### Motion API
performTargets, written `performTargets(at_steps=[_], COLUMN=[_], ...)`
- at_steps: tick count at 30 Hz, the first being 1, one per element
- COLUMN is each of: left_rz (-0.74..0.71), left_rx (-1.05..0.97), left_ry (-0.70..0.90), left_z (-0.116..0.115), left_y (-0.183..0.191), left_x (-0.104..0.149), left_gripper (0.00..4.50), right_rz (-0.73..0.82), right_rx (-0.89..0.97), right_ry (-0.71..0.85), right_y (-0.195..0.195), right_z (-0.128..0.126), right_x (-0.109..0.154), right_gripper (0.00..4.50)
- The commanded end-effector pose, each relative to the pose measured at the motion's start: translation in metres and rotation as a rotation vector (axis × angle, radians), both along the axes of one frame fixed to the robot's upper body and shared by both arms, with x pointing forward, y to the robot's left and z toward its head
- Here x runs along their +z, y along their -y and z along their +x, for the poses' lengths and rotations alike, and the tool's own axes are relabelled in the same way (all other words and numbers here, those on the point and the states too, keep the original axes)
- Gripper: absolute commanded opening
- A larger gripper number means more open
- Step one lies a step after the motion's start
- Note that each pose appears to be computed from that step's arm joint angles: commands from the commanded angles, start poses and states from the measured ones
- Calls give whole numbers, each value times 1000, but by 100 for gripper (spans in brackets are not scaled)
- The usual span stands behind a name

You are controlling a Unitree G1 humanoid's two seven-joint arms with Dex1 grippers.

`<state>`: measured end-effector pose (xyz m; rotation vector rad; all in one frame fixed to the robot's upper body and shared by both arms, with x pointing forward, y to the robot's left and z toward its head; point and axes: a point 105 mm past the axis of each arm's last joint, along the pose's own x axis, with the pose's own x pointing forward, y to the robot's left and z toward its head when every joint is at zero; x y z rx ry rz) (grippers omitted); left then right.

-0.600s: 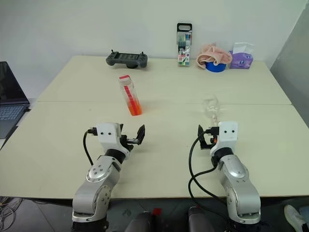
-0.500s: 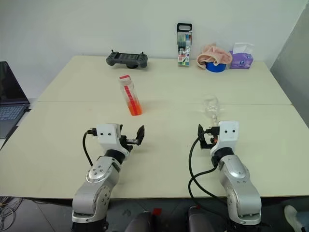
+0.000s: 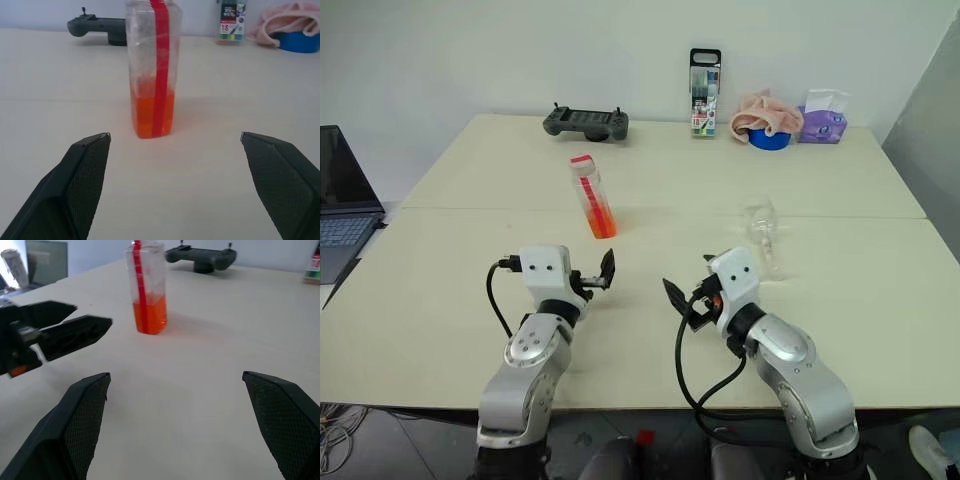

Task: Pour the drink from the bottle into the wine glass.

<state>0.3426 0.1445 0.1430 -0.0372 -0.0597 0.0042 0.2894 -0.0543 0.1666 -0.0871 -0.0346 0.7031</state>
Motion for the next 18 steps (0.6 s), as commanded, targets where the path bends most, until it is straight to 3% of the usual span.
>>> performTargets(at_steps=[1, 18], left_rz=[4, -24], left_rx=[49, 104], left_ry=[80, 172], left_z=[12, 72], left_y=[-1, 16], left_x=[21, 53], left_gripper=[448, 448], right_rz=[-2, 26], right_rx=[4, -86], right_ry=[54, 187], right_y=[0, 11], right_z=[8, 60], right_x=[13, 54], right_gripper=[450, 450])
